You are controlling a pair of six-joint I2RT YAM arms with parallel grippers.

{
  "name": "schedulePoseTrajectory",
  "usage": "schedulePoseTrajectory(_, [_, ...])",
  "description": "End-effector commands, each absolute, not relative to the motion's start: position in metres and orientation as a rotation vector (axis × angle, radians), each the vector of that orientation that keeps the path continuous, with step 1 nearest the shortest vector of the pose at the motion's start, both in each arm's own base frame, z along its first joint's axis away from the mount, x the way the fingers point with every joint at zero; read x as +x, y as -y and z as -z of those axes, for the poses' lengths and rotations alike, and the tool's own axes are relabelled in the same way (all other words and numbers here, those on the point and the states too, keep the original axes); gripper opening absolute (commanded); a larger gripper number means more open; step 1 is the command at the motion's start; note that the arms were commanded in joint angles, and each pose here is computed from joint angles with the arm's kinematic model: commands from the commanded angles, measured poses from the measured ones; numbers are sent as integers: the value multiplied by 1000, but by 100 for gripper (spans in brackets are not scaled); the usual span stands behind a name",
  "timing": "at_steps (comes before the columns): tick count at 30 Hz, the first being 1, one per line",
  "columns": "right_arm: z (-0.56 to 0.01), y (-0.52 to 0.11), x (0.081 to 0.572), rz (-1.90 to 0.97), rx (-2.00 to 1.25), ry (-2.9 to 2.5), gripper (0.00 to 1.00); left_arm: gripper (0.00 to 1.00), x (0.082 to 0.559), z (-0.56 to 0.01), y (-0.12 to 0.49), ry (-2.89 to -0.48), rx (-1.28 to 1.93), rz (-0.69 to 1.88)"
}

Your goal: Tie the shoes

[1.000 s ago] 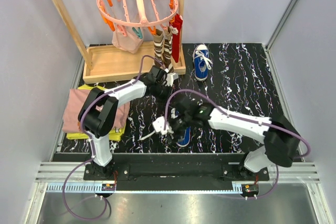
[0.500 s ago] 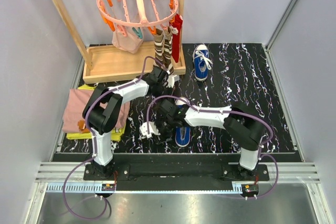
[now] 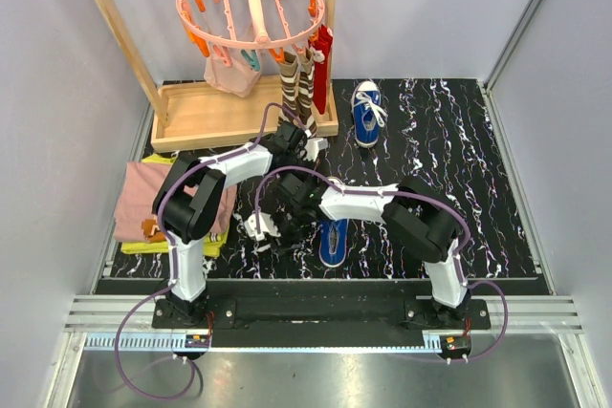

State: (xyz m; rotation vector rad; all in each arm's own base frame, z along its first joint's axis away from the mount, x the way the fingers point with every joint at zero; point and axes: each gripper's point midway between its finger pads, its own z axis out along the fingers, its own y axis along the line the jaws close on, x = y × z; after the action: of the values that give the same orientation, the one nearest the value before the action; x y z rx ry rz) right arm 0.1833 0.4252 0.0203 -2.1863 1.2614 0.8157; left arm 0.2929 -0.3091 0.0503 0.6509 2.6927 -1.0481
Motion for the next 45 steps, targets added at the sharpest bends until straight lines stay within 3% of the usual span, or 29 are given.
schedulePoseTrajectory(1, [-14, -418, 187, -848, -2221, -1290, 53, 0, 301, -57, 317, -2640, 692, 1085])
schedulePoseTrajectory(3, [-8, -413, 184, -853, -2243, -1311, 49, 0, 301, -56, 317, -2641, 694, 1085])
schedulePoseTrajectory(4, [-6, -411, 182, -859, -2253, -1319, 40, 0, 301, -56, 316, -2643, 693, 1082])
schedulePoseTrajectory(10, [4, -394, 175, -851, -2281, -1397, 16, 0, 301, -57, 315, -2639, 693, 1080])
schedulePoseTrajectory(11, [0, -393, 174, -844, -2279, -1395, 5, 0, 301, -58, 316, -2635, 697, 1076])
schedulePoseTrajectory(12, [2, -389, 173, -843, -2279, -1408, 1, 0, 300, -58, 316, -2635, 697, 1078])
schedulePoseTrajectory(19, [-75, -378, 171, -860, -2069, -1510, 0, 0, 307, -79, 311, -2560, 733, 1018])
schedulePoseTrajectory(26, [-168, -313, 187, -867, -1688, -1691, 0, 0, 302, -116, 289, -2458, 820, 871])
schedulePoseTrajectory(35, [-201, -221, 205, -716, -1296, -1844, 0, 0, 299, -142, 271, -2362, 890, 770])
schedulePoseTrajectory(45, [-188, -142, 222, -386, -985, -1960, 0, 0, 301, -159, 229, -2289, 922, 575])
